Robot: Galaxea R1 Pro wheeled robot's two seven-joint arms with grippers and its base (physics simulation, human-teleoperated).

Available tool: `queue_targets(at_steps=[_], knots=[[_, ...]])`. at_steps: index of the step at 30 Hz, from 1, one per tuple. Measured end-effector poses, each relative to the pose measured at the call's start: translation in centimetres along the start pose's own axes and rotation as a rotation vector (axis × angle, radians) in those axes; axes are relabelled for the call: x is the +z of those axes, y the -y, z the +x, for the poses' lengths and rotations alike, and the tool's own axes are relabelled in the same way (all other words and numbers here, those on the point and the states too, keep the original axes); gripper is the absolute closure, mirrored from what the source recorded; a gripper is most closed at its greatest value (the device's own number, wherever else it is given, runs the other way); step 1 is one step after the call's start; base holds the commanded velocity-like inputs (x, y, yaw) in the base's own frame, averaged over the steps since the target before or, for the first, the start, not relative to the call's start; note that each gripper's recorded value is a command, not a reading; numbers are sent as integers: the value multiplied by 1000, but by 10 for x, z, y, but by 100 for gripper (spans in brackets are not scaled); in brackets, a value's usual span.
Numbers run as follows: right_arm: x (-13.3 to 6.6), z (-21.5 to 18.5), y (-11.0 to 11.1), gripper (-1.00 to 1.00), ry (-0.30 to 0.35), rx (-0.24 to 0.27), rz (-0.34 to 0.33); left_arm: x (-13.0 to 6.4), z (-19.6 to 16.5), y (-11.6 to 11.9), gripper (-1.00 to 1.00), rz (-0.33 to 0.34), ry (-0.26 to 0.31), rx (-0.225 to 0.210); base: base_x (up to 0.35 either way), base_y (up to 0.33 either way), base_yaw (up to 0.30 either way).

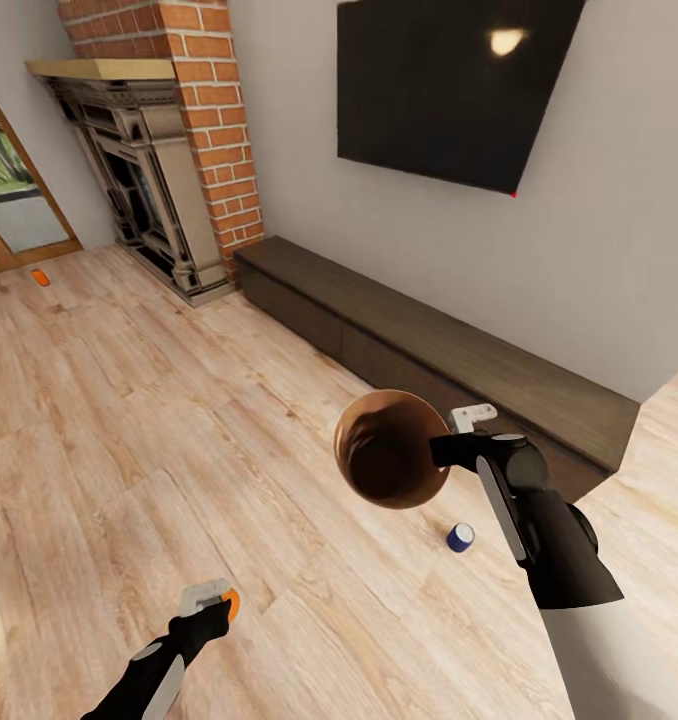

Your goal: Put the three can of soda from the living room inside the tash can in the kitchen.

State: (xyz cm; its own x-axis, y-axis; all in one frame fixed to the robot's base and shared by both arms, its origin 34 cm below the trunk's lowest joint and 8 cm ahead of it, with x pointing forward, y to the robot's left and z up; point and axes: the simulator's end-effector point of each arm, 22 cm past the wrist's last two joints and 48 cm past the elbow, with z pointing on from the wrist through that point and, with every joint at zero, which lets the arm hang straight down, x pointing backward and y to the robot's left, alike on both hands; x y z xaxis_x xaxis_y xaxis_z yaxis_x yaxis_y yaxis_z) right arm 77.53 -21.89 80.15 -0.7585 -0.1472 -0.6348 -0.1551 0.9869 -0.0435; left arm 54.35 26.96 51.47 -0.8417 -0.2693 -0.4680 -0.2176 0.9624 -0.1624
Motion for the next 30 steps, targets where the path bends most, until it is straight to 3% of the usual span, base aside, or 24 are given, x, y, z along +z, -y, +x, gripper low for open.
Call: queue_targets(at_steps=[7, 11, 15, 20, 25, 30], knots=[[4, 9, -1, 100, -23, 0, -3, -1, -11, 2, 100, 6, 23, 0, 0, 0, -12], [14, 27, 0, 100, -71, 1, 1, -5, -46, 7, 100, 20, 96, 2, 0, 0, -1], [17, 36, -2, 100, -89, 4, -4, -8, -65, 13, 100, 40, 134, 5, 0, 0, 0], [18, 44, -2, 100, -104, 3, -1, -13, -78, 42, 100, 167, 149, 15, 0, 0, 0], [19, 52, -4, 100, -117, 6, -7, -38, -99, 87, 100, 395, 71, 24, 0, 0, 0], [20, 59, -4, 100, -127, 4, -5, -64, -121, 102, 100, 509, 36, 37, 0, 0, 0]])
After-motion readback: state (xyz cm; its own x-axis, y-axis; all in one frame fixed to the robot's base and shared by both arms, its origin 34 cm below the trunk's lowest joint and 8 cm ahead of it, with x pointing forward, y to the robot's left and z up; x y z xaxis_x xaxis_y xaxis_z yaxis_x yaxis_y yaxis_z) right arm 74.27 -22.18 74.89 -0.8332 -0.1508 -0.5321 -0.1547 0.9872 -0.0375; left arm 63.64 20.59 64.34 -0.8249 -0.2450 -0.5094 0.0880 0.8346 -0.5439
